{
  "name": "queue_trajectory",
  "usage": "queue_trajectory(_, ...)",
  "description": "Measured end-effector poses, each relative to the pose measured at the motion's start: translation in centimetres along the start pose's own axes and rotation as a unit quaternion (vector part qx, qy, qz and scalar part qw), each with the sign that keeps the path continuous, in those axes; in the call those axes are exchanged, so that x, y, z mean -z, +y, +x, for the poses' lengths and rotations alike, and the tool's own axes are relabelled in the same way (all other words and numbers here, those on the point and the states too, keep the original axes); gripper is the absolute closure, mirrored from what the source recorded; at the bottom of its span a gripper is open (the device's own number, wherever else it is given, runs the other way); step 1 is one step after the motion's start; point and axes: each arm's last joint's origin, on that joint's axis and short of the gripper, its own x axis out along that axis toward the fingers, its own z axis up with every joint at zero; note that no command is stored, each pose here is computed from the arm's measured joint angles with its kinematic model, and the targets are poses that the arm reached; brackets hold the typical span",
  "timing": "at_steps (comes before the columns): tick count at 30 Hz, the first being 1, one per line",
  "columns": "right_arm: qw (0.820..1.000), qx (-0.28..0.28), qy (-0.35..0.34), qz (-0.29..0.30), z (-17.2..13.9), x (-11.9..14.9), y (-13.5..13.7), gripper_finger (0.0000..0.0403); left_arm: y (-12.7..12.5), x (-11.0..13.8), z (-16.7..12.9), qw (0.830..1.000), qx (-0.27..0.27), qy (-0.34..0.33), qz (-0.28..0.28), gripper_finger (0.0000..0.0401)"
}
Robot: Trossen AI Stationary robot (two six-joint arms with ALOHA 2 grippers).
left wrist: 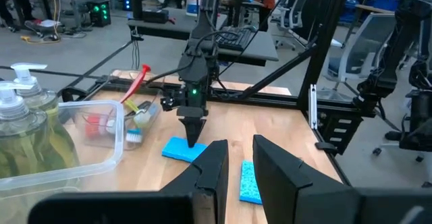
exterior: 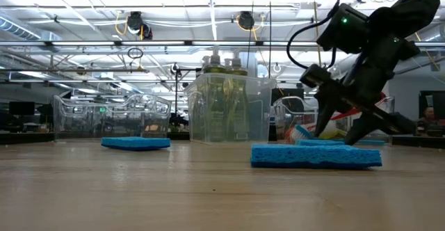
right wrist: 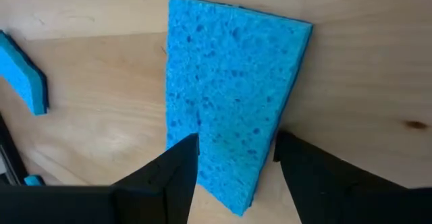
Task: Pick & Place Kitchen Sink Supplies
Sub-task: Put the blue sponge into the left transparent bin
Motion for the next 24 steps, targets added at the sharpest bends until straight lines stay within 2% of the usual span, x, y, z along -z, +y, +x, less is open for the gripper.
queue_trajectory(4,1.0,0.0,-0.022,-0.015,-0.08,-0.09,-0.03,0.0211,0.0,0.01,0.0,1.0,0.0,0.001,0.004,0.0329)
queue_trajectory(7,0.999,0.002,-0.029,-0.014,-0.07,-0.12,-0.1,0.0235,0.01,0.07,0.0,1.0,-0.001,0.004,0.006,0.0329)
queue_trajectory(11,0.999,0.005,-0.034,-0.015,-0.03,-0.16,-0.21,0.0298,0.01,0.07,0.0,1.0,-0.001,0.004,0.007,0.0329)
queue_trajectory(16,0.998,0.006,-0.042,-0.046,0.02,-0.23,-0.21,0.0388,0.01,0.07,0.0,1.0,-0.001,0.003,0.007,0.0329)
queue_trajectory(24,0.997,-0.009,-0.044,-0.07,0.03,-0.1,0.09,0.04,-0.04,-0.25,0.01,1.0,0.002,-0.013,-0.001,0.0329)
